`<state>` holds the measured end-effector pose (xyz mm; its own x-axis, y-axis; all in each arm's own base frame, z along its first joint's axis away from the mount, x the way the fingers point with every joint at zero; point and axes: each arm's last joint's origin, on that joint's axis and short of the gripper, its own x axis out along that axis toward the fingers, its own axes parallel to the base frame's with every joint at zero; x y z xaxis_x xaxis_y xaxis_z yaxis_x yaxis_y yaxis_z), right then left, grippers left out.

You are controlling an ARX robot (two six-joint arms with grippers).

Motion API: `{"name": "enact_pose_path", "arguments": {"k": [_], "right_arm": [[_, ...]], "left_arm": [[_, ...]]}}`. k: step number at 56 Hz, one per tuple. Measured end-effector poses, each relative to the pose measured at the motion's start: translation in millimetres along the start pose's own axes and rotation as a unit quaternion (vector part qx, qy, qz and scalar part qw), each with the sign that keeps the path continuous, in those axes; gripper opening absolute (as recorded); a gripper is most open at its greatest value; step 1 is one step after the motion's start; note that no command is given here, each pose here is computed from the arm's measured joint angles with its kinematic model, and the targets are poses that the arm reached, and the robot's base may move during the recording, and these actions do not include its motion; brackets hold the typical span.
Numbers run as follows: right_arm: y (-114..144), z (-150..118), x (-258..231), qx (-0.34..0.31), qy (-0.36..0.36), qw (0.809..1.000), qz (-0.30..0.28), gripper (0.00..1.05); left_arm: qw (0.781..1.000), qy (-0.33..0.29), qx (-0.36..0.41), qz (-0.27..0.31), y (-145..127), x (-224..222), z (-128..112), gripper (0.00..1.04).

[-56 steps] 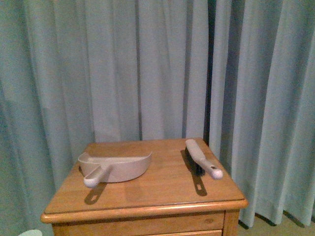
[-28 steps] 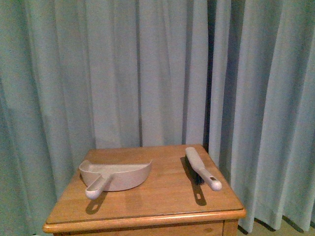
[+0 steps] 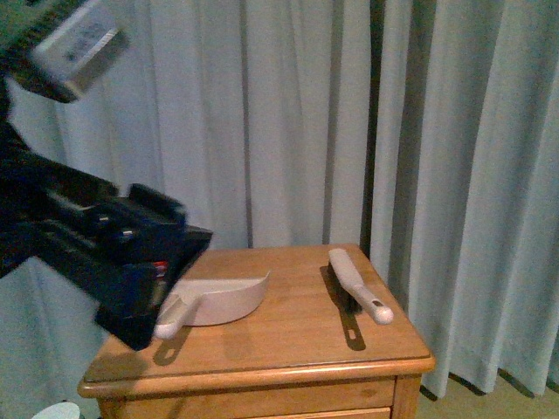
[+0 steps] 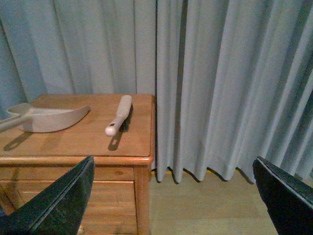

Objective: Clean up trash

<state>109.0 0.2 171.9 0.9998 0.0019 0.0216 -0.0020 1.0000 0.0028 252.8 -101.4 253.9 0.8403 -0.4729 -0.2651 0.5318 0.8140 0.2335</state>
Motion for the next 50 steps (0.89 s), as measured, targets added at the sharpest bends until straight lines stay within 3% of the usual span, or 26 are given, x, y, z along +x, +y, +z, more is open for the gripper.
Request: {"name": "enact_pose_path", "arguments": {"k": [21,32,50], "right_arm": [[0,0,0,0.000,0.000,1.000,0.000,0.98],[0,0,0,0.000,0.000,1.000,0.000,0.98],[0,0,0,0.000,0.000,1.000,0.000,0.98]], "left_arm": [[0.996,0.084,0.026,-0.032,-18,107,3,0.97],[0.992,0.116,0.029,-0.049,-19,140,14,0.97],[0.982,0.185,0.022,-0.001,17,188,12,0.97]]}}
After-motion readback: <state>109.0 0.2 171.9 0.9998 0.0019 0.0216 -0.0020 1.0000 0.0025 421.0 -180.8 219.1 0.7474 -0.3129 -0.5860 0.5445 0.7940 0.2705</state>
